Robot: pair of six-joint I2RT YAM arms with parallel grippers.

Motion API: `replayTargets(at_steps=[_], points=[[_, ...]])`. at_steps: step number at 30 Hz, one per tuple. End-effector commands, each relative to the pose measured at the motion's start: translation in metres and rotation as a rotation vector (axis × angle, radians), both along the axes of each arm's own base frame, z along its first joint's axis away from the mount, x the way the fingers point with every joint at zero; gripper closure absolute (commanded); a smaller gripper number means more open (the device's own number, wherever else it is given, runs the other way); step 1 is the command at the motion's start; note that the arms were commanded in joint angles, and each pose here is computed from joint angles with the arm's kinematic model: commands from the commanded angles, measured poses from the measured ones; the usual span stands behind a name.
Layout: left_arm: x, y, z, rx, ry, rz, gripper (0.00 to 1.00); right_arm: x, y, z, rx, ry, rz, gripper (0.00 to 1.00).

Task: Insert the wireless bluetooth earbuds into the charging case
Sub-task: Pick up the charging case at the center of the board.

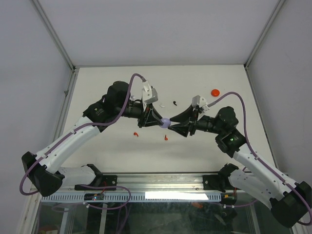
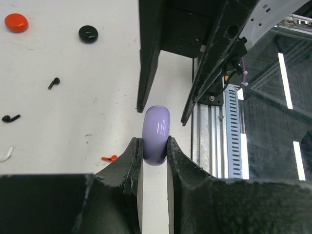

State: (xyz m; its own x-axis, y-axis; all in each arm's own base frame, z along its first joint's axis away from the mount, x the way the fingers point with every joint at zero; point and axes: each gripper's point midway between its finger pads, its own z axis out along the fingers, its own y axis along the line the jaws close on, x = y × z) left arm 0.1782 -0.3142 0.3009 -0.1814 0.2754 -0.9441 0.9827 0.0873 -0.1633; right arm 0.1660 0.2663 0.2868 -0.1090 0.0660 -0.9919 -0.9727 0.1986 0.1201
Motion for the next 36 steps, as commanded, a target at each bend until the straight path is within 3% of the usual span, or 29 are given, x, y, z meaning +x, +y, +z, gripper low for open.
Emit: replayTargets(at_steps=[1, 17, 21, 25, 27, 32, 36], points=[[-0.008, -0.005, 0.02, -0.019, -0.086, -0.061, 1.0, -0.003, 0.006, 0.031, 0.05, -0.08, 0.048, 0.56], [-0.012, -0.009, 0.021, 0.004, -0.117, -0.089, 1.0, -0.012, 0.018, 0.02, 0.011, -0.026, 0.184, 0.67], [-0.013, -0.009, 0.02, 0.013, -0.12, -0.09, 1.0, -0.013, 0.019, 0.02, 0.006, -0.016, 0.204, 0.8], [-0.009, -0.005, 0.021, 0.025, -0.142, -0.054, 1.0, -0.013, 0.018, 0.017, -0.007, -0.015, 0.204, 1.0], [-0.009, -0.003, 0.024, 0.022, -0.152, -0.045, 1.0, -0.015, 0.018, 0.016, -0.005, -0.015, 0.206, 1.0], [-0.013, -0.003, 0.023, -0.002, -0.132, -0.047, 0.74, -0.017, 0.017, 0.02, 0.028, -0.018, 0.198, 1.0], [-0.011, -0.002, 0.017, -0.037, -0.127, -0.014, 0.62, -0.016, 0.013, 0.024, 0.074, -0.038, 0.161, 1.0]])
